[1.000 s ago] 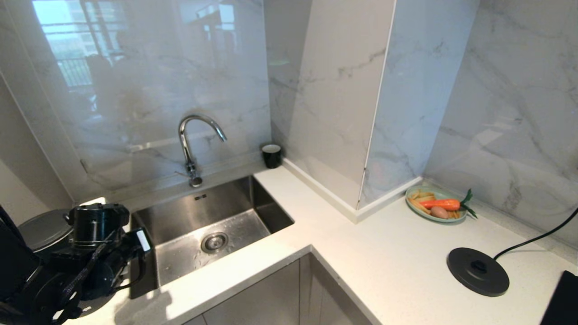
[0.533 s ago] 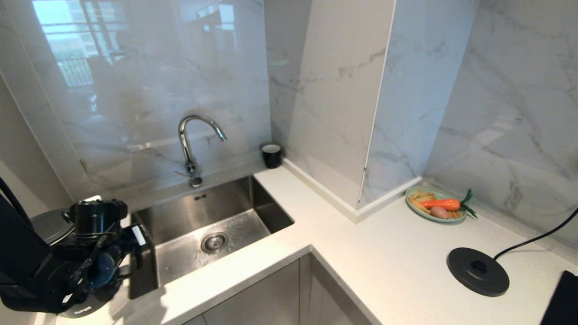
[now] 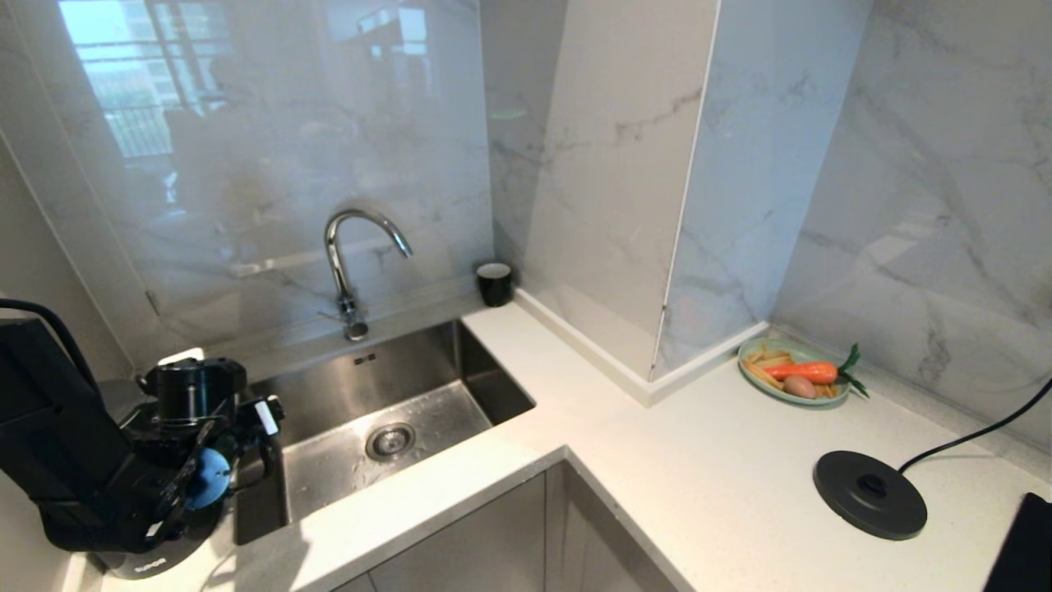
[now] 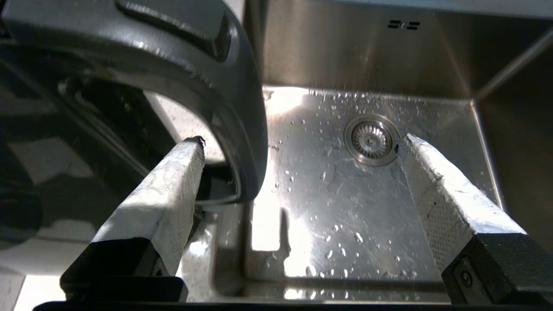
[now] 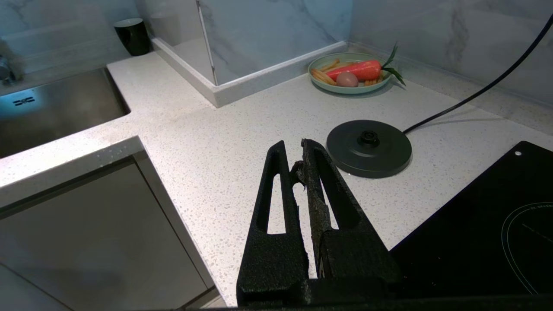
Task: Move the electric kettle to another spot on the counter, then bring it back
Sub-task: Grab the kettle
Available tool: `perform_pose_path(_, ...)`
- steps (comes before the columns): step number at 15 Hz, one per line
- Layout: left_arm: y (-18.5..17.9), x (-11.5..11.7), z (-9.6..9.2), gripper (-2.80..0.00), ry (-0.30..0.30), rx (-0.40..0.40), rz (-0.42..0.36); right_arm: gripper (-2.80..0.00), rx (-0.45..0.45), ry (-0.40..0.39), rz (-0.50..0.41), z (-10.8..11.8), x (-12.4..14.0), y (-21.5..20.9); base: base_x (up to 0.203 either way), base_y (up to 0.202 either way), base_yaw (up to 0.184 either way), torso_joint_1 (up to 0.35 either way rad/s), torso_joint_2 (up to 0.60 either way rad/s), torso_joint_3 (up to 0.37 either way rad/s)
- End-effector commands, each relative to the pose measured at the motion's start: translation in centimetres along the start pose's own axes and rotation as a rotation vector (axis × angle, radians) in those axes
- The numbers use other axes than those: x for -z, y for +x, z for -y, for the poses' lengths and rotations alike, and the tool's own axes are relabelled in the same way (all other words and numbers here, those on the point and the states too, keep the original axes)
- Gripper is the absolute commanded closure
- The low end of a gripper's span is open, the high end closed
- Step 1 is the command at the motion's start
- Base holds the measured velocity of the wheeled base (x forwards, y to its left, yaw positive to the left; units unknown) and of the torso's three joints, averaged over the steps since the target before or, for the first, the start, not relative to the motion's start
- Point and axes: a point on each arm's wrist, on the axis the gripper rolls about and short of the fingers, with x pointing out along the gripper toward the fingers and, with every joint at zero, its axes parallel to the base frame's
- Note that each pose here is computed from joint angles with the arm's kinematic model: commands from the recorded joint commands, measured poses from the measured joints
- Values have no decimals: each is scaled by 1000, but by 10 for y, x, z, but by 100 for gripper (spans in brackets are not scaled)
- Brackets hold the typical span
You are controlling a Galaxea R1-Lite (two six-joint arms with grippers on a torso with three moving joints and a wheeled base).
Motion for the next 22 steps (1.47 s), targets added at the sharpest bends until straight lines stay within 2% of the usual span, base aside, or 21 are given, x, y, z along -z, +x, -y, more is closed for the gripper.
perform_pose_path(1, 5, 4, -3, -280, 4, -12, 5, 0, 0, 0, -1, 0, 0, 0, 0, 0, 0, 0, 0, 0)
perform_pose_path(8, 21, 10, -10, -280, -2, -34, -4, 0, 0, 0, -1, 0, 0, 0, 0, 0, 0, 0, 0, 0)
perform_pose_path(14, 32, 10, -4, -280, -19, 4, 66, 0, 0, 0, -1, 0, 0, 0, 0, 0, 0, 0, 0, 0)
perform_pose_path(22, 58, 9, -3, -280, -29, -18, 96, 0, 0, 0, -1, 0, 0, 0, 0, 0, 0, 0, 0, 0)
